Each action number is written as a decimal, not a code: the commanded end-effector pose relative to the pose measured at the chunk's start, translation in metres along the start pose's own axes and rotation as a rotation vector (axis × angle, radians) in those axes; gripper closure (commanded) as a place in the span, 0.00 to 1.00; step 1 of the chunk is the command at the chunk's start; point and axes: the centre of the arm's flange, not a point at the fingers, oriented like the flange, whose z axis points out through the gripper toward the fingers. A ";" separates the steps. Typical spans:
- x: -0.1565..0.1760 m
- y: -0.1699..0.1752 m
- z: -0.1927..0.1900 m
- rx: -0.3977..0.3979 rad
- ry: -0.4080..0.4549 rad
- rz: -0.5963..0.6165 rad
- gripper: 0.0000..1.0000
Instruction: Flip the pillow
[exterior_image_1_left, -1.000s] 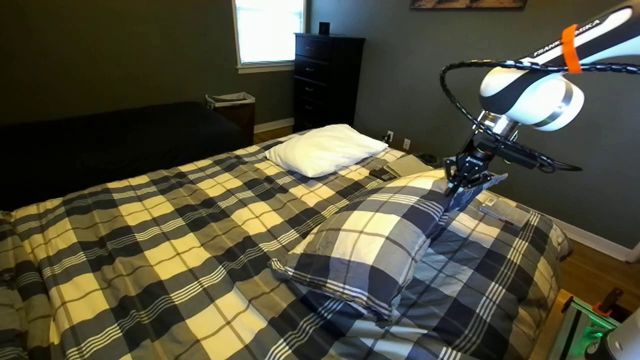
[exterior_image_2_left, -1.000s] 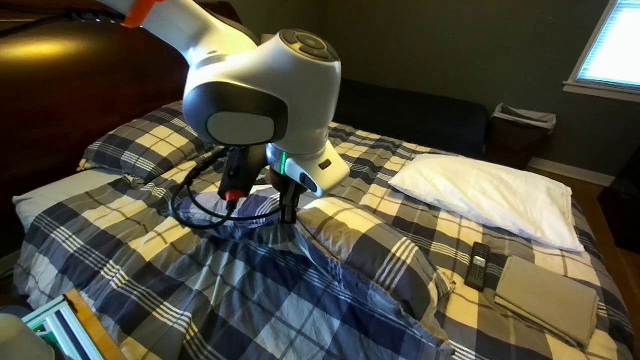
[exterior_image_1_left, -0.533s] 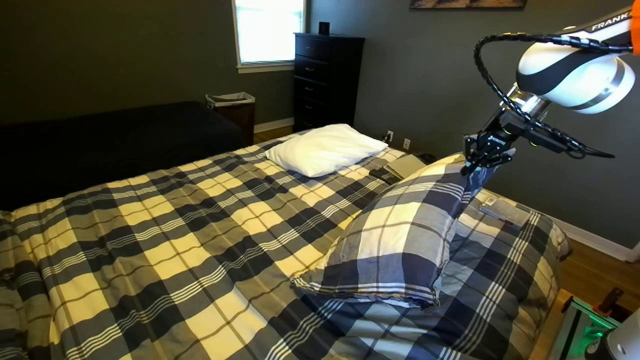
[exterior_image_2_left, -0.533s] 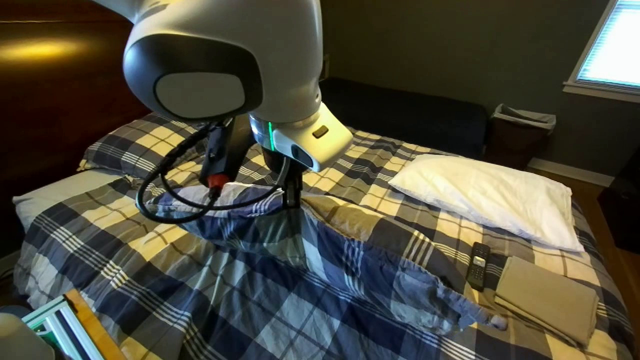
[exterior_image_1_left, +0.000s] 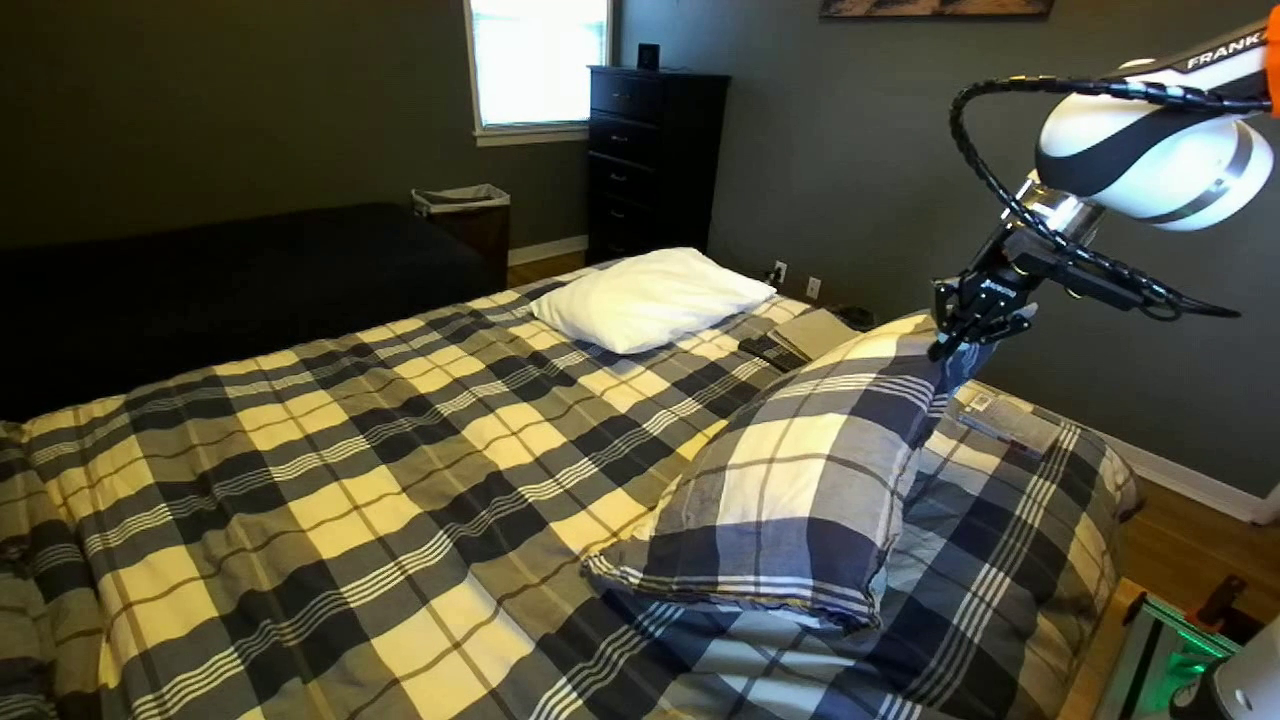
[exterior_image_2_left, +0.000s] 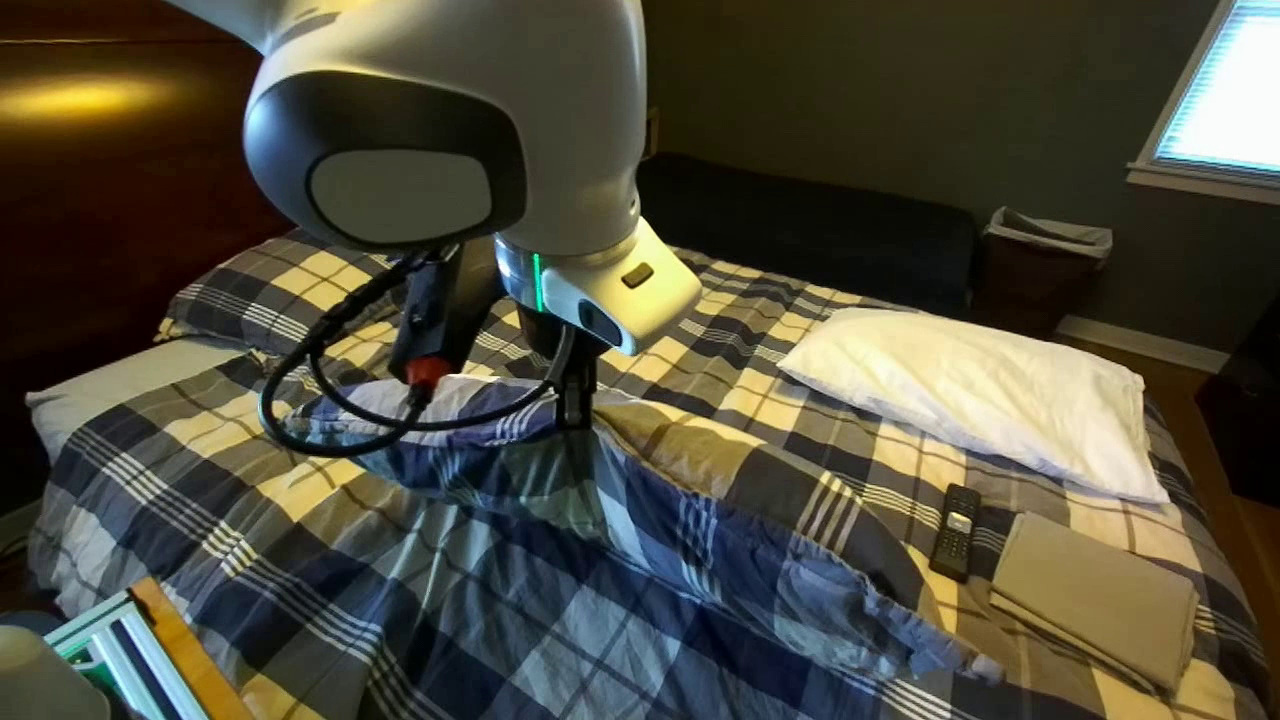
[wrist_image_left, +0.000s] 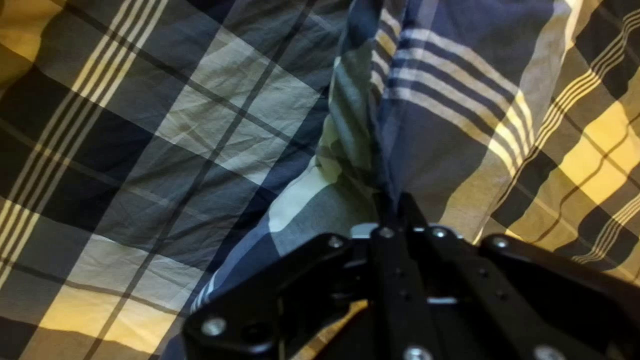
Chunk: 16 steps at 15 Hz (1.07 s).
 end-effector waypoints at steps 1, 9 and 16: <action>-0.014 0.008 -0.042 -0.036 -0.027 0.019 0.99; -0.022 0.006 -0.109 -0.036 -0.078 0.038 0.99; 0.022 0.007 -0.096 -0.032 -0.139 0.050 0.99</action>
